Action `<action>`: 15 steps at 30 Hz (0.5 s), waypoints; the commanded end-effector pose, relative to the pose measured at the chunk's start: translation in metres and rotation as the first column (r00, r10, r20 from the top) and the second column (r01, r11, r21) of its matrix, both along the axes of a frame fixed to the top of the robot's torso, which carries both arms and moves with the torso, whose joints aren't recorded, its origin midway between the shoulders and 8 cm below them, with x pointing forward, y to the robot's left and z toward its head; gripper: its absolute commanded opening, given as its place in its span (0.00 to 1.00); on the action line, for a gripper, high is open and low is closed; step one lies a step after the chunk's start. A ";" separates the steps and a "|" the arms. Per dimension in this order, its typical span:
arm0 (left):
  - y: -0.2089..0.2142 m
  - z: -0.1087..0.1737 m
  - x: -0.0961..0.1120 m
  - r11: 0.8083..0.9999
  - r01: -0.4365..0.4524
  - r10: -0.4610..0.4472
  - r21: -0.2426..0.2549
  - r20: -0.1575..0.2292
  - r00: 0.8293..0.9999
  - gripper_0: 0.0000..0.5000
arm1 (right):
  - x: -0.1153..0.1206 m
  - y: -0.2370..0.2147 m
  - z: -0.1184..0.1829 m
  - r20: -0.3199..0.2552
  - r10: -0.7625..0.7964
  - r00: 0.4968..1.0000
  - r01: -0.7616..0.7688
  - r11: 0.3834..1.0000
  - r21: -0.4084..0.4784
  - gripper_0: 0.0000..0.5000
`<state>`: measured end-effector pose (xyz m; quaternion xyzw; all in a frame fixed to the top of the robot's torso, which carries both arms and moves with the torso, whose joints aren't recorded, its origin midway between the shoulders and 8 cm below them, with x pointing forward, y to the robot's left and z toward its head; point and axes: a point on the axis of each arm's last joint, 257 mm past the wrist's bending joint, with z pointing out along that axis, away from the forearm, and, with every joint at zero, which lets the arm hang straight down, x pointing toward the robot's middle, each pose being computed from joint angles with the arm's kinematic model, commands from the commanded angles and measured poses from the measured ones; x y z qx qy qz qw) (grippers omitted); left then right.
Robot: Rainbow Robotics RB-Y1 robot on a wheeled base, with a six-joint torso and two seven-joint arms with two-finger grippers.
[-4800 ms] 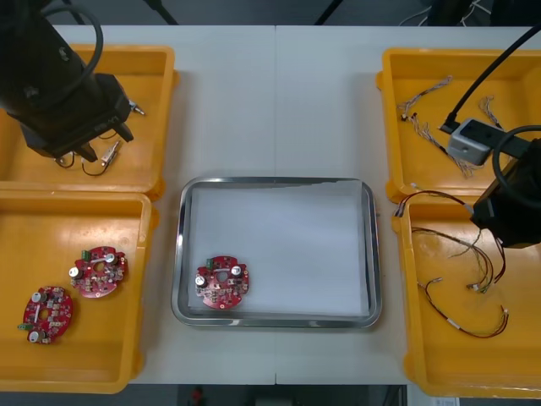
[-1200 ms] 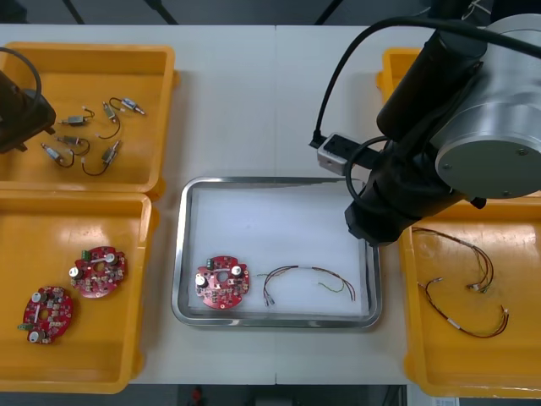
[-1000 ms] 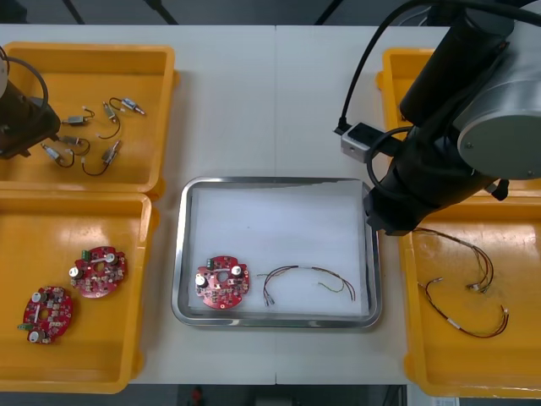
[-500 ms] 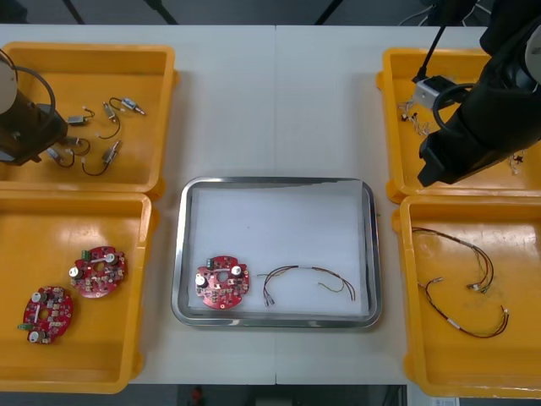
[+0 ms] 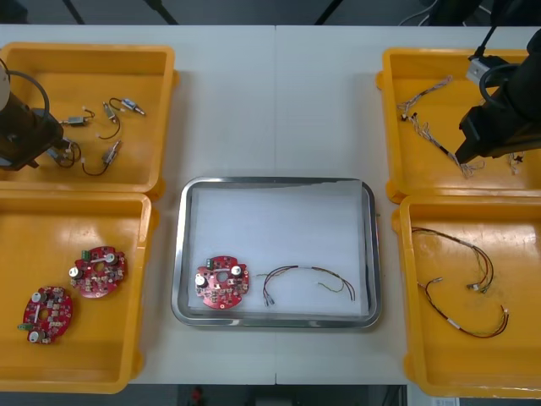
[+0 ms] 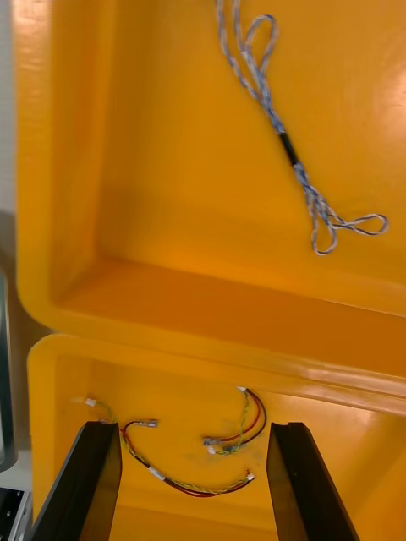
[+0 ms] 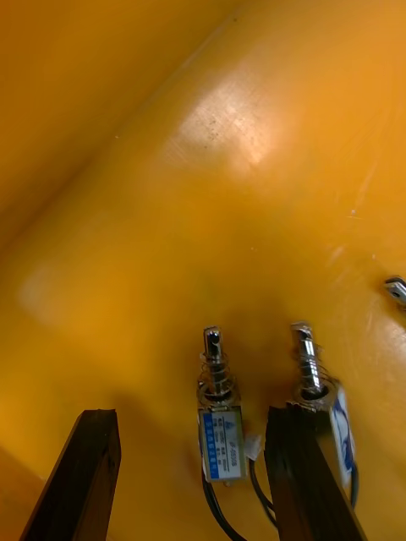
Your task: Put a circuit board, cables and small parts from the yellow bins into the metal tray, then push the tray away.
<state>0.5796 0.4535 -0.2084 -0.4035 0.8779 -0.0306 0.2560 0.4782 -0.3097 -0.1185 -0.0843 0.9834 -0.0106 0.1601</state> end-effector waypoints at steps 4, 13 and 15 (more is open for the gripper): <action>-0.008 0.020 0.014 0.995 0.092 -0.093 0.042 0.022 0.995 1.00 | 0.023 -0.052 0.026 0.039 -0.011 0.999 0.012 1.000 -0.029 1.00; -0.004 0.016 0.011 0.995 0.087 -0.088 0.042 0.016 0.996 1.00 | 0.049 -0.078 0.033 0.078 -0.014 0.997 0.016 1.000 -0.015 1.00; -0.004 0.014 0.011 0.995 0.088 -0.088 0.042 0.014 0.996 1.00 | 0.053 -0.083 0.034 0.085 -0.011 0.996 0.013 1.000 -0.014 1.00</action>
